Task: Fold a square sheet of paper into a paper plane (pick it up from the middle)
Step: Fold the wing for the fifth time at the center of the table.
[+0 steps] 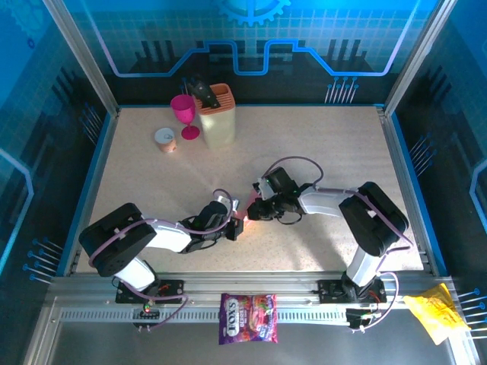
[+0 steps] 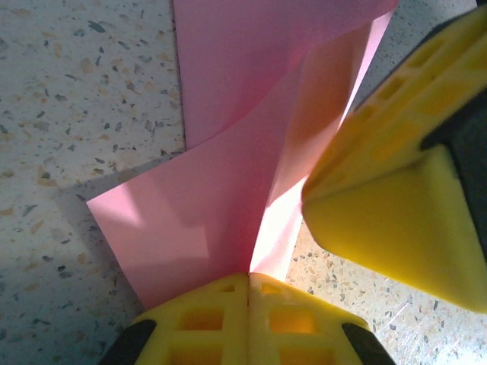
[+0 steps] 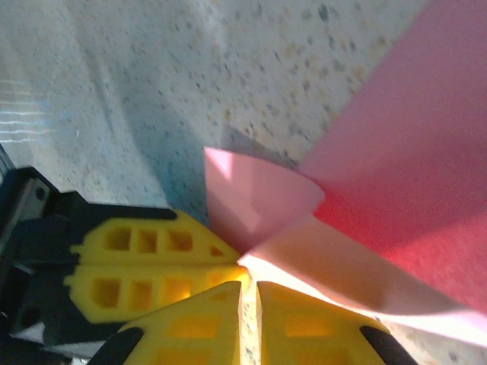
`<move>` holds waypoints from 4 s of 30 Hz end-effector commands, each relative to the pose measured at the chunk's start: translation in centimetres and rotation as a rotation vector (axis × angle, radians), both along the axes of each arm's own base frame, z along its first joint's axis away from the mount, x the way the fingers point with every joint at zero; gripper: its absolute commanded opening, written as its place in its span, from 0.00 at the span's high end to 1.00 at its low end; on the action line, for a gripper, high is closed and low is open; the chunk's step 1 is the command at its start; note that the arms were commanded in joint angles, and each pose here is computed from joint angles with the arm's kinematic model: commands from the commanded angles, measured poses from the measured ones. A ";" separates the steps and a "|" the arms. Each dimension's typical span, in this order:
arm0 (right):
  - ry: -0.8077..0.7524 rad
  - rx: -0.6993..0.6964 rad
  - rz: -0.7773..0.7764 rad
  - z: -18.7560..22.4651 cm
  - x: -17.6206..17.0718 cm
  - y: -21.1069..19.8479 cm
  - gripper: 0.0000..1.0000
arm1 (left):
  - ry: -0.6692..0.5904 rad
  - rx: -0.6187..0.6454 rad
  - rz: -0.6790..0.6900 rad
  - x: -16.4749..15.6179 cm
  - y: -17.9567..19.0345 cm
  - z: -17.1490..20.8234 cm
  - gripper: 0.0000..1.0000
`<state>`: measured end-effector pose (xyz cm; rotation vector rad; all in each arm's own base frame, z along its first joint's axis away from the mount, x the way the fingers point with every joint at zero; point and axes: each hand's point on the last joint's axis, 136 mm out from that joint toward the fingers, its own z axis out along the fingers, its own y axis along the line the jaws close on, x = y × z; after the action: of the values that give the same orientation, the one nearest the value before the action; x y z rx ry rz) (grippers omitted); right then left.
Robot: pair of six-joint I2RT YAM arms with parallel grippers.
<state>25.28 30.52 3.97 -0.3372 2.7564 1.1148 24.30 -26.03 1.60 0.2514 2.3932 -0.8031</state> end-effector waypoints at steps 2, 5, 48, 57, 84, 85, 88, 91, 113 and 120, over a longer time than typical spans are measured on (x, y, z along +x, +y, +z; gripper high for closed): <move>-0.006 0.000 -0.031 -1.2 1.0 0.8 0.88 | 0.068 0.091 0.021 -1.5 2.3 -2.7 1.00; -0.001 -0.026 -0.041 -2.2 1.3 0.6 0.90 | 0.070 0.092 0.017 -1.5 2.3 -2.8 1.00; 0.089 -0.058 -0.206 -5.3 7.2 -4.5 0.96 | 0.080 0.078 0.007 -1.8 2.1 -2.8 1.00; 0.147 -0.163 -0.209 -6.9 5.6 -6.1 1.00 | -0.018 -0.040 0.011 0.3 0.5 4.7 0.59; 0.196 -0.221 -0.194 -8.8 4.5 -6.3 1.00 | 0.102 0.044 -0.305 2.4 -5.0 1.9 1.00; 0.197 -0.221 -0.194 -8.8 4.6 -6.2 1.00 | 0.108 0.043 -0.306 2.4 -5.0 1.7 1.00; 0.203 -0.224 -0.199 -9.0 4.5 -6.3 1.00 | 0.124 0.057 -0.307 2.3 -4.9 1.0 1.00; 0.212 -0.237 -0.206 -9.2 4.4 -6.5 1.00 | 0.143 0.072 -0.303 1.9 -4.4 0.2 1.00; 0.305 -0.342 -0.280 -11.5 3.7 -8.6 1.00 | 0.238 0.045 -0.201 -3.0 -0.1 -1.9 1.00; 0.313 -0.352 -0.286 -11.6 3.6 -8.6 1.00 | 0.270 0.044 -0.167 -4.9 0.7 -3.0 1.00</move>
<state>32.29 28.29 0.73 -0.0118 2.8709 1.1391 22.73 -27.22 1.55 0.4368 2.5110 -0.9514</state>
